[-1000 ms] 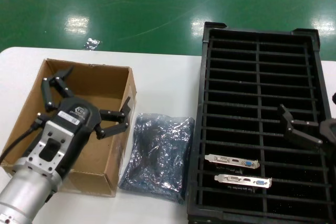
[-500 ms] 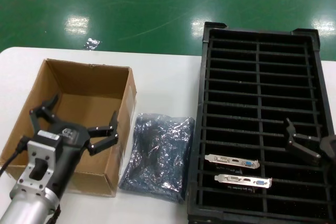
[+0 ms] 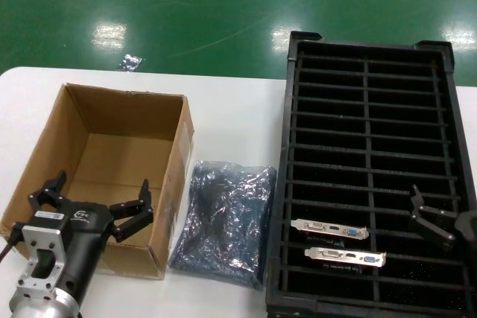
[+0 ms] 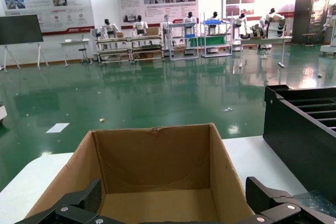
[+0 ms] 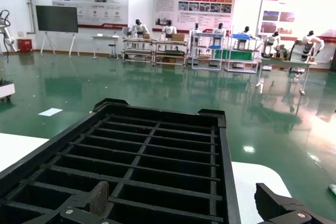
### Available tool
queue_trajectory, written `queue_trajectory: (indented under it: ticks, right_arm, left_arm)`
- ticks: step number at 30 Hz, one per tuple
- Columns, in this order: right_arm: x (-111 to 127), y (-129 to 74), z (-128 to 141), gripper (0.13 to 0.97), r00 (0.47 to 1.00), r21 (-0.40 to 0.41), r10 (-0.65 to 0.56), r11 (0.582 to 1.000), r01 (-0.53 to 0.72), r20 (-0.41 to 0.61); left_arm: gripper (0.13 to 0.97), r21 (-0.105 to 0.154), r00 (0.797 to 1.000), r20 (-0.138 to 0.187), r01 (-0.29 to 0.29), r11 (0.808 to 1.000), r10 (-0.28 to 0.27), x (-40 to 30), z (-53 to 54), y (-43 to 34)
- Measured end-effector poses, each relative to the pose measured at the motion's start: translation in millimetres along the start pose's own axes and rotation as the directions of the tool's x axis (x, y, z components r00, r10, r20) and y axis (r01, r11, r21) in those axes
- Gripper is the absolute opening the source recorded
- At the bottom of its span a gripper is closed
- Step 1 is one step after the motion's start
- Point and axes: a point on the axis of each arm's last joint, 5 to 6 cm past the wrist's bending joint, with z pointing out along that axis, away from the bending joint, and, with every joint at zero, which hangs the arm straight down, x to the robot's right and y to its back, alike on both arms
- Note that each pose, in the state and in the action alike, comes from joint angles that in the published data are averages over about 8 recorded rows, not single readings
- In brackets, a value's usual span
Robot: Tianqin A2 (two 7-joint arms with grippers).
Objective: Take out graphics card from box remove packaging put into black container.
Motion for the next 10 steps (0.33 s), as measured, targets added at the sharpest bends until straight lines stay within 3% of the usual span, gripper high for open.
queue_trajectory:
  ticks: [10]
  right_arm:
    - [-0.2, 0.2, -0.1, 0.966, 1.0, -0.001, 0.0, 1.0, 0.0, -0.001]
  left_arm:
    - [0.966, -0.001, 1.0, 0.001, 0.002, 1.0, -0.002, 0.0, -0.1, 0.3]
